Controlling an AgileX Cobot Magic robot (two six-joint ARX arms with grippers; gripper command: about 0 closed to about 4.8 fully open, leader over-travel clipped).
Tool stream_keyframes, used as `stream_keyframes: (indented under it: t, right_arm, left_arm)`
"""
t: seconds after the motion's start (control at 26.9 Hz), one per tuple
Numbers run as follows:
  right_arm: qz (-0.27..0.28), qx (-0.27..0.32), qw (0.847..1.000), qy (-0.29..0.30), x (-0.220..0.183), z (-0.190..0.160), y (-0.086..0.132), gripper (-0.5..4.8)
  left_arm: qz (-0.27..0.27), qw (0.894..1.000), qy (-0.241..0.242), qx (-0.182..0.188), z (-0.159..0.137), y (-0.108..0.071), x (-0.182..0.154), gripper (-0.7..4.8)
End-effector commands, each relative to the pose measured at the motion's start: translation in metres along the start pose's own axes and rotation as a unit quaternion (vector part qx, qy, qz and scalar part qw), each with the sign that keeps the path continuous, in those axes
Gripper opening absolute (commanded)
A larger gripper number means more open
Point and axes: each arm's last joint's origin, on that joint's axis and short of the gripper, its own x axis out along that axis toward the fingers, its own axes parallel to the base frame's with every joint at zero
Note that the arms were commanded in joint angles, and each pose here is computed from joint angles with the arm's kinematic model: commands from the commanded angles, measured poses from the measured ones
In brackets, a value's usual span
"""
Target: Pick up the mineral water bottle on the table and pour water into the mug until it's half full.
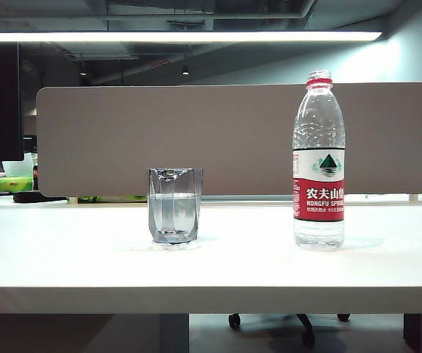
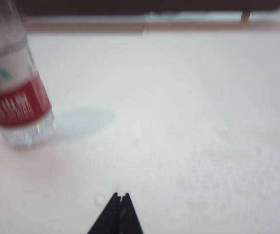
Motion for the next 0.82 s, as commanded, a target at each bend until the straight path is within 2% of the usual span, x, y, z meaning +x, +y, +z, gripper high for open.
stream_keyframes:
  t: [0.04,0.6,0.67,0.82]
  right_arm:
    - [0.004,0.001,1.000,0.013,0.0004,-0.0027,0.0003,-0.06]
    - [0.004,0.001,1.000,0.014,0.0000,-0.0030,0.0002,-0.06]
    - [0.004,0.001,1.000,0.014,0.0000,-0.0030,0.0002,-0.06]
    - [0.004,0.001,1.000,0.013,0.0000,-0.0029,0.0002,-0.06]
  left_arm:
    - [-0.002,1.000,-0.005,-0.001,0.0019,-0.0004,-0.0003,0.19]
    - [-0.001,1.000,-0.005,0.003,0.0013,-0.0002,-0.0003,0.18]
    - [0.010,1.000,-0.014,0.016,0.0007,0.0006,-0.0001,0.19]
    - [0.025,0.999,-0.037,0.012,-0.0072,0.0028,0.0059,0.19]
